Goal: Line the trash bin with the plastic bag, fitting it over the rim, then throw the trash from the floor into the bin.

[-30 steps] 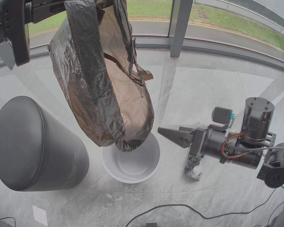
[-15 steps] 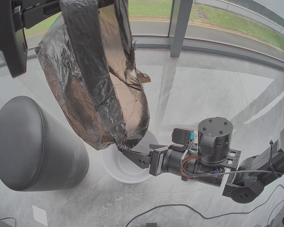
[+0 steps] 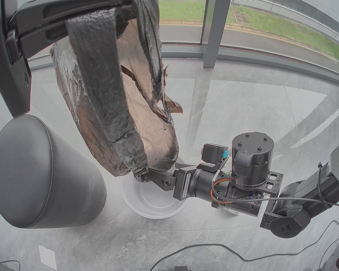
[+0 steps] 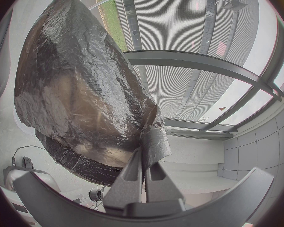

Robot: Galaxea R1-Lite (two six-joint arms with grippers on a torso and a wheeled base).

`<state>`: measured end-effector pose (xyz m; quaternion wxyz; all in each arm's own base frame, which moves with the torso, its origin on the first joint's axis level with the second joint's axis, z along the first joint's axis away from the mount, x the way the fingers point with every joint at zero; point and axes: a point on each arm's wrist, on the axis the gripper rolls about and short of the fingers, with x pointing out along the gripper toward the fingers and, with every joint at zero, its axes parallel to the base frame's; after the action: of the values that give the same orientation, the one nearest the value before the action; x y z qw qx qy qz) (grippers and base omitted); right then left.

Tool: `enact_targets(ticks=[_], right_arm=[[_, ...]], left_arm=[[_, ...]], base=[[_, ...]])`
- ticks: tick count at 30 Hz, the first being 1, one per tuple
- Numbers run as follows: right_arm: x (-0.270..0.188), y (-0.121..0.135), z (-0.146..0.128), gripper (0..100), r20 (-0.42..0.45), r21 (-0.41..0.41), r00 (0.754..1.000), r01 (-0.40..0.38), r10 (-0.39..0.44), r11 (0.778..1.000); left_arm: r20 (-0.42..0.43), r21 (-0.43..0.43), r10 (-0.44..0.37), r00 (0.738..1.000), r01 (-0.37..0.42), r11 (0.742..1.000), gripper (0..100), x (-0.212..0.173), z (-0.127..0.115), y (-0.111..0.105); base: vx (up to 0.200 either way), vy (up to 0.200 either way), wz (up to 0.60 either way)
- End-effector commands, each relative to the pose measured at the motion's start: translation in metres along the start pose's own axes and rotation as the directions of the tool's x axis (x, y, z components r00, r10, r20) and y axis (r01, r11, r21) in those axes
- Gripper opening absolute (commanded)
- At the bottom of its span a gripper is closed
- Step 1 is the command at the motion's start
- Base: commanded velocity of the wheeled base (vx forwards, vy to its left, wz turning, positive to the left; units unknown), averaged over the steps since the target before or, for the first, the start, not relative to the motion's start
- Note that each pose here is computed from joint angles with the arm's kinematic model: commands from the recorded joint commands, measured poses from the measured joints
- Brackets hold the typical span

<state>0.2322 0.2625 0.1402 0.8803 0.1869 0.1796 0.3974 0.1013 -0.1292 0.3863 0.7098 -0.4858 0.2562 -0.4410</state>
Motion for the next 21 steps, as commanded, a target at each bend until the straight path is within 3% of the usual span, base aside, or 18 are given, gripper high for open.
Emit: enact_targets(ticks=[1, 10, 13, 21], right_arm=[[-0.002, 0.000, 0.006, 100, 0.020, -0.001, 1.000, -0.001, 0.001, 1.000], [-0.001, 0.002, 0.010, 100, 0.043, -0.001, 0.999, -0.005, 0.005, 1.000], [-0.001, 0.004, 0.015, 100, 0.094, 0.003, 0.995, 0.033, -0.034, 0.999], [0.004, 0.020, 0.008, 100, 0.091, 0.002, 0.996, -0.010, 0.009, 1.000]], left_arm=[[0.002, 0.001, -0.009, 1.000, 0.009, 1.000, 0, -0.005, -0.001, -0.001], [-0.015, 0.001, -0.008, 1.000, 0.008, 1.000, 0, -0.007, -0.004, 0.002], [-0.020, -0.001, 0.000, 1.000, 0.000, 1.000, 0, -0.003, -0.004, 0.004], [-0.023, -0.002, 0.003, 1.000, -0.003, 1.000, 0, 0.005, -0.004, 0.007]], base=[[0.000, 0.000, 0.00], [0.000, 0.000, 0.00], [0.000, 0.000, 0.00], [0.000, 0.000, 0.00]])
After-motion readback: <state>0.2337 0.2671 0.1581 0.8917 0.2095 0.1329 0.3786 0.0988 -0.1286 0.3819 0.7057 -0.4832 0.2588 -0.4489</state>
